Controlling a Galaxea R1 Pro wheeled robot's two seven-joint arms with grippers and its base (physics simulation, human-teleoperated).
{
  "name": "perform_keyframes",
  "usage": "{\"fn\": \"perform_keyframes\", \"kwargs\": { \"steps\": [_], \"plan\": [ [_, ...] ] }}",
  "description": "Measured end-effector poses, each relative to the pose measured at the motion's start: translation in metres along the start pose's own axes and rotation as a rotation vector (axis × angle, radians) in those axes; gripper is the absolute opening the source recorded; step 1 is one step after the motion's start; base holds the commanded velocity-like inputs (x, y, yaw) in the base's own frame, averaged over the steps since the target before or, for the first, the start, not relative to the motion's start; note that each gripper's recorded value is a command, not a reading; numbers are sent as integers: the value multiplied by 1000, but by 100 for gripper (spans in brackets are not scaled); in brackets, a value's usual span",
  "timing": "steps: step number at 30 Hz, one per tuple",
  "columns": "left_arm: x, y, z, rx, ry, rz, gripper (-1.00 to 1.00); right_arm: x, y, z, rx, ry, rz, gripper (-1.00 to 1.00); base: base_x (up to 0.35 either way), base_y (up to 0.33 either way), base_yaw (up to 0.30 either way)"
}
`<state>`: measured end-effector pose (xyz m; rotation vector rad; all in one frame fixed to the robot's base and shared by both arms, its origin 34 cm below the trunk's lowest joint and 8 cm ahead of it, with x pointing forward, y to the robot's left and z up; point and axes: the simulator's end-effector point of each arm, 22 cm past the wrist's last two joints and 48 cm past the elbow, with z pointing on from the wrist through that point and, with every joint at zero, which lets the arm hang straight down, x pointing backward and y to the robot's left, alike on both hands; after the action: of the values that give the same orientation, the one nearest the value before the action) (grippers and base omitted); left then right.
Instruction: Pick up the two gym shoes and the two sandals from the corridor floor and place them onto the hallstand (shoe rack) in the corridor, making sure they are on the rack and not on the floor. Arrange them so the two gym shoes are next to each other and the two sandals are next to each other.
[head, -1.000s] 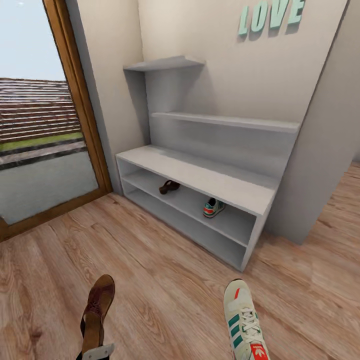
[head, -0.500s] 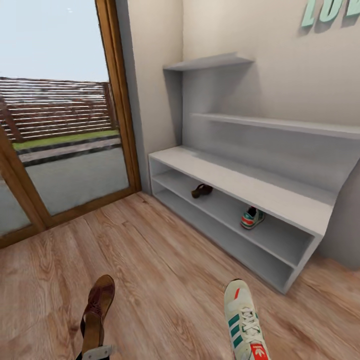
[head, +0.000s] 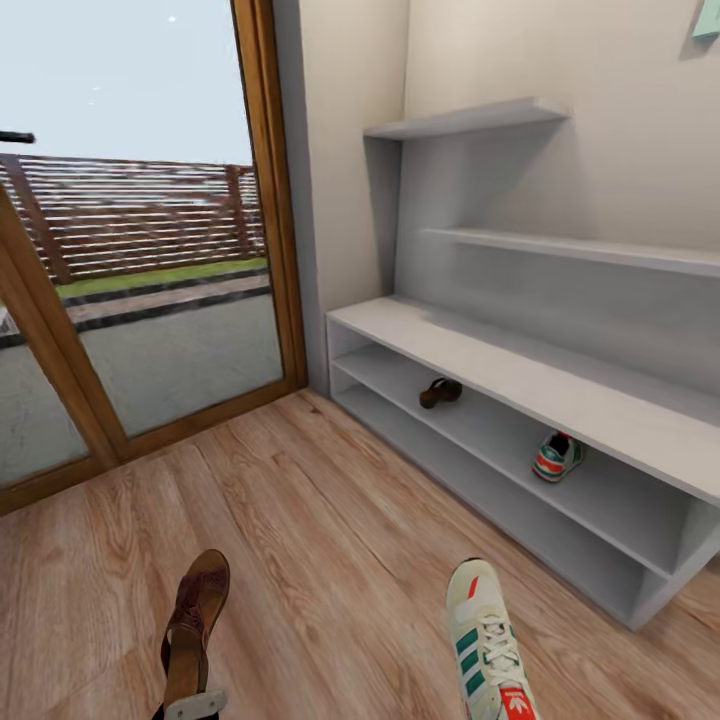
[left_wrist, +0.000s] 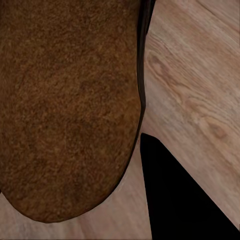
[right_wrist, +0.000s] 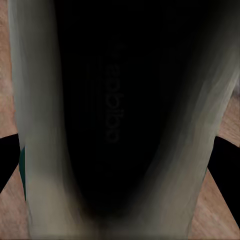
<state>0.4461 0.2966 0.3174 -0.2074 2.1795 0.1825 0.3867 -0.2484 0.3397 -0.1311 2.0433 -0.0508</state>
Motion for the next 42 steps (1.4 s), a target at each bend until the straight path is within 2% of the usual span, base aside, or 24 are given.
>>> {"fn": "perform_keyframes", "kwargs": {
  "steps": [31, 42],
  "plan": [
    [0, 0, 0, 0, 0, 0, -100, -3, -1, 1, 5, -7, 0, -100, 243, 255, -3],
    [0, 0, 0, 0, 0, 0, -100, -3, -2, 1, 5, -8, 1, -100, 245, 249, -226]
  ]
}}
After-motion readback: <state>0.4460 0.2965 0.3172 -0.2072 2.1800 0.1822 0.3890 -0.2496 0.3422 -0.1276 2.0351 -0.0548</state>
